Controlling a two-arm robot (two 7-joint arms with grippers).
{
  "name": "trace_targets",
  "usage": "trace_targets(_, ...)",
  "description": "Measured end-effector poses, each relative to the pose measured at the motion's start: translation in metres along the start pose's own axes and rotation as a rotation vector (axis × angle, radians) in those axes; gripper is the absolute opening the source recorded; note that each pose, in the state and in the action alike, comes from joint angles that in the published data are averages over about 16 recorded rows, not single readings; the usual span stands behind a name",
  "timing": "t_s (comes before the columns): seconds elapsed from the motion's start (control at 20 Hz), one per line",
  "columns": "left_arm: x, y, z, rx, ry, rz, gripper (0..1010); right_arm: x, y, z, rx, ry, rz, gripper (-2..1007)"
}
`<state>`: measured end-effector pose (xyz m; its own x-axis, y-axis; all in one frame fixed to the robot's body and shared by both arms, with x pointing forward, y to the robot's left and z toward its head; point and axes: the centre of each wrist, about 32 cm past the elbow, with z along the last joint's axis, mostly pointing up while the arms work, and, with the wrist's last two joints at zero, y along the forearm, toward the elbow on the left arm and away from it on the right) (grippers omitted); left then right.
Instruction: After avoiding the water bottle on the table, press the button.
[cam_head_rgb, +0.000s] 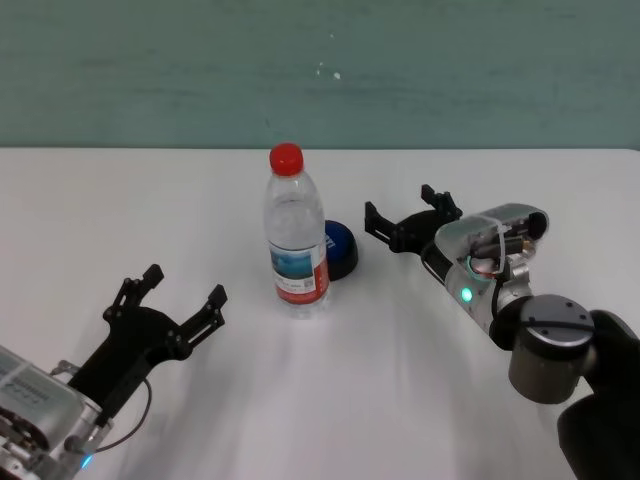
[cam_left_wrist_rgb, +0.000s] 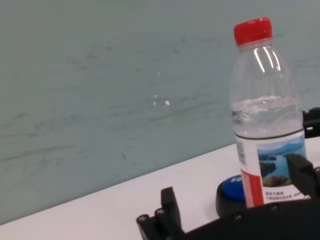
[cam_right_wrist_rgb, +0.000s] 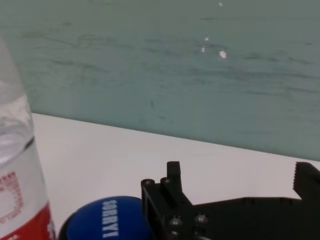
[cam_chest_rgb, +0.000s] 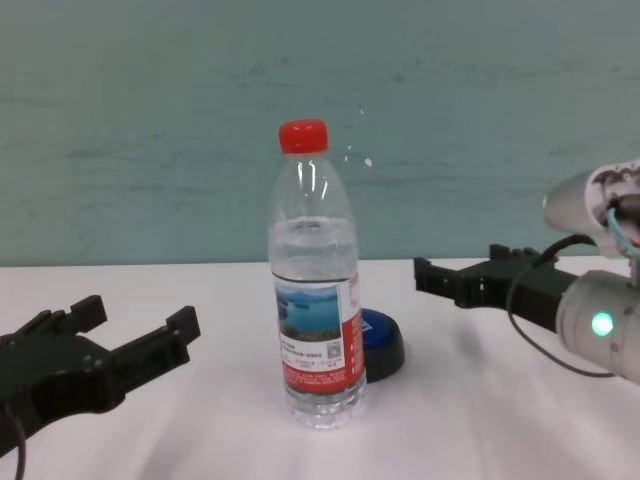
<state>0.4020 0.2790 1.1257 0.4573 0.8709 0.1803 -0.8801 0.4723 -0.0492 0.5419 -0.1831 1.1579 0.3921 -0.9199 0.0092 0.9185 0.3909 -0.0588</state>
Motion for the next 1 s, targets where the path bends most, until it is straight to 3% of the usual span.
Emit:
trace_targets(0.45,0.0000,0.000,0.0000,0.000,0.000,0.000,1010,-0.0042,-0.0222,-0.0006,0.021,-0.006,-0.052,1004)
trace_targets(1.0,0.0000,0.000,0.0000,0.000,0.000,0.000,1010,-0.0151,-0.0400,-0.0044,0.079,-0.017,-0.093,1004)
